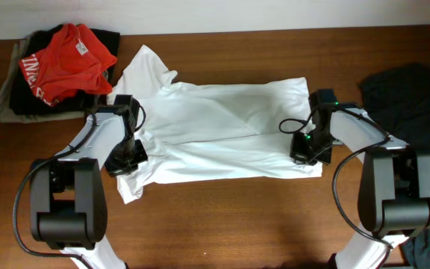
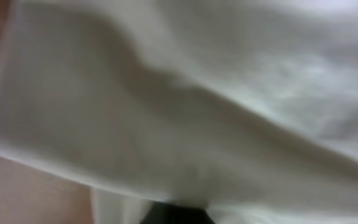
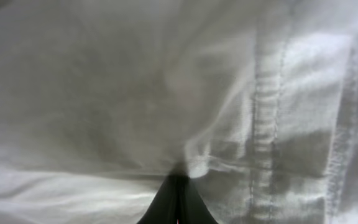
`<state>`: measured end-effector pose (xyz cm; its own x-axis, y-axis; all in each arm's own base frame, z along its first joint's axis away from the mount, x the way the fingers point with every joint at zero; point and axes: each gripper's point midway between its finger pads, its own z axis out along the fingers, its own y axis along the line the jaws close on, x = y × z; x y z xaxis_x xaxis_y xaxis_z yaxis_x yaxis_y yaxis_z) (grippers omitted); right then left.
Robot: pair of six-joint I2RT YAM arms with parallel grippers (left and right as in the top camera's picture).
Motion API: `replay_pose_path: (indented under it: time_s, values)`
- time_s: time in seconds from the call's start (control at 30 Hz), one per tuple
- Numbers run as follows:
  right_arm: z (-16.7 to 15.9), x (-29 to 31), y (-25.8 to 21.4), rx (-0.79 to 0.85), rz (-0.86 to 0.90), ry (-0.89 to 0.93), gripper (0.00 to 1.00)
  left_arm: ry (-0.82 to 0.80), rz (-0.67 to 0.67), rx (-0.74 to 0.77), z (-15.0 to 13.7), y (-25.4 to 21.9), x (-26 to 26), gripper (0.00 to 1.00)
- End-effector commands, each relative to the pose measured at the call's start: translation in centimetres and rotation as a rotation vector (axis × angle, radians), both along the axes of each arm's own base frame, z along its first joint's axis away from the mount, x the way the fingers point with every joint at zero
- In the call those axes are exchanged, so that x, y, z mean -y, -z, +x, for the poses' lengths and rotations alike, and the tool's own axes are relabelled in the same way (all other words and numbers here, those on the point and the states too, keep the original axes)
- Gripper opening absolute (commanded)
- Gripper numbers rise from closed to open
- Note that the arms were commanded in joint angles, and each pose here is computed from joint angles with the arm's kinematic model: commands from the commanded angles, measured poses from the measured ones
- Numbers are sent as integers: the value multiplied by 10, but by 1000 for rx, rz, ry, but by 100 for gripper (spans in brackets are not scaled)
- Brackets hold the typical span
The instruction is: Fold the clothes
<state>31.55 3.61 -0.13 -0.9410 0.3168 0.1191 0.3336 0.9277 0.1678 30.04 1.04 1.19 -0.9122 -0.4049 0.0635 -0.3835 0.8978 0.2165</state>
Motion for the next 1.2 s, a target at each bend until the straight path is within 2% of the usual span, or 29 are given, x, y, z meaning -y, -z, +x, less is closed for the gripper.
replay_pose_path:
  time_s: [0.0,0.27,0.53,0.67,0.77,0.9,1.0,1.17]
  values:
    - [-6,41,10,-46,-107,88,4,-2,26,-32,-7,3,-5,1]
    - [-7,67,9,-50,-105,170,4,12,114,-31,-6,-1,-21,0]
    - [9,72,-2,-8,-107,176,4,-106,112,-48,-12,-7,-47,0]
    - [16,73,-10,6,-108,174,4,-131,106,-15,-5,-25,-46,1]
    - [18,73,-11,12,-108,175,4,-91,4,75,9,-44,-16,0]
    - [18,72,-11,10,-104,176,4,110,-154,73,6,-51,45,1]
    - [18,72,-11,10,-100,176,4,185,-153,18,-10,-43,67,1]
    - [17,71,-12,5,-100,175,4,216,-162,-53,-35,-21,79,0]
